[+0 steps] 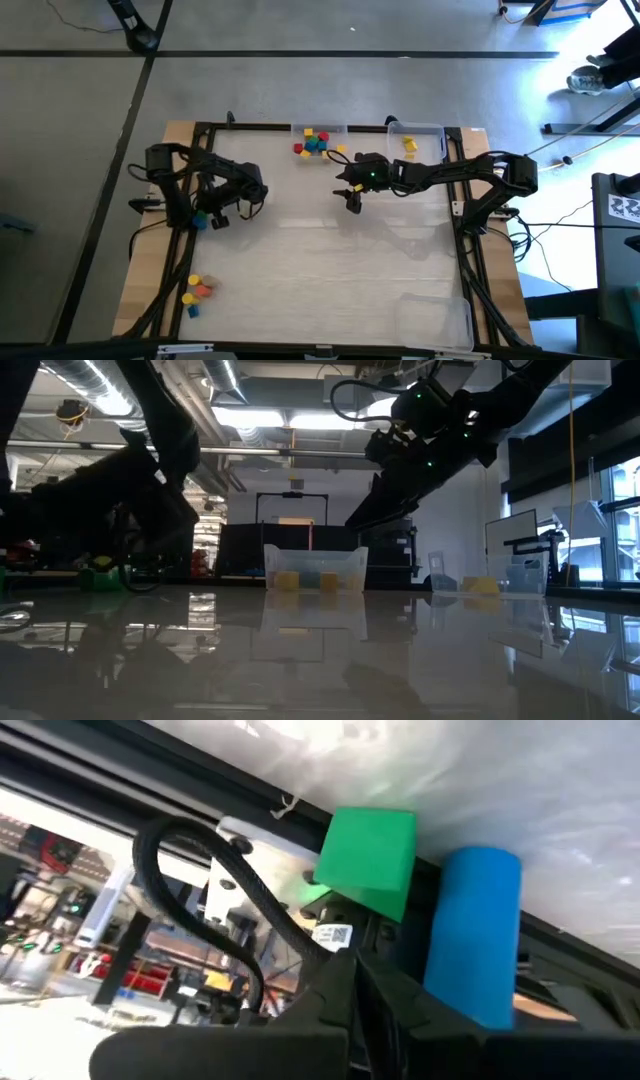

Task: Sort blocks by size
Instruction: Put the triangle green block into the top right transparent bin

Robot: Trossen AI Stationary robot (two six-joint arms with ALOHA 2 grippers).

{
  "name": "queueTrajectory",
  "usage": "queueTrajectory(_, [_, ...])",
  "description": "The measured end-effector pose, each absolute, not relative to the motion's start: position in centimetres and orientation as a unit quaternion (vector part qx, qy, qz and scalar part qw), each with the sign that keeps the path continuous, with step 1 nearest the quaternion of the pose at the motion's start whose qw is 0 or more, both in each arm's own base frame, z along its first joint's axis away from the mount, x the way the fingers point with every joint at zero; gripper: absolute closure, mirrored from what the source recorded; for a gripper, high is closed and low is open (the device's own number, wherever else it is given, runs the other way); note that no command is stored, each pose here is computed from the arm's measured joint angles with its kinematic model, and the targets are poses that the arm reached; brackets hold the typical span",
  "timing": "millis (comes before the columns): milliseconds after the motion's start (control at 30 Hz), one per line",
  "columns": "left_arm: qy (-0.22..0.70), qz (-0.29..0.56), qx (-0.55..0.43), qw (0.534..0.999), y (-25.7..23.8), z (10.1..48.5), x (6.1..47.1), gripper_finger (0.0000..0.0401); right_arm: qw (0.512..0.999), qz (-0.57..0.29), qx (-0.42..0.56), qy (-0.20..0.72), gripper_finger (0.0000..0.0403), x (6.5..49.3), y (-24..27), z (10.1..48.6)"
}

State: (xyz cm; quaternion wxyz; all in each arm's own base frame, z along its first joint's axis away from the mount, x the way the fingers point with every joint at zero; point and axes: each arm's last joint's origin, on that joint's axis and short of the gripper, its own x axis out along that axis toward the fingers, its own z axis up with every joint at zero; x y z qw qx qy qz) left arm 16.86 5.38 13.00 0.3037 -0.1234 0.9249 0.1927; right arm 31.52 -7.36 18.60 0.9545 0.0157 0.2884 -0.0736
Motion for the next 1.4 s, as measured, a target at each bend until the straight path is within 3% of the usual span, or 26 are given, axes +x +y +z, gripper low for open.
queueTrajectory(333, [0.940,0.183,-0.090,0.274,5.6,11.2,17.2,0.0400,0.955,-0.073,0.016,0.288,0.0165,31.5,-7.4,18.6])
queueTrajectory(467, [0.934,0.175,-0.089,0.300,5.7,10.6,17.3,0.0398,0.955,-0.073,0.016,0.288,0.0165,31.5,-7.4,18.6])
queueTrajectory(867, [0.935,0.162,-0.074,0.306,5.0,10.4,17.1,0.0396,0.955,-0.073,0.016,0.288,0.0165,31.5,-7.4,18.6])
queueTrajectory(1100, [0.921,0.153,-0.050,0.355,4.0,11.6,18.9,0.0396,0.955,-0.073,0.015,0.286,0.0165,31.5,-7.4,18.6])
queueTrajectory(1400, [0.874,0.156,-0.028,0.460,2.7,14.2,22.4,0.0396,0.956,-0.074,0.015,0.285,0.0165,31.5,-7.4,18.6])
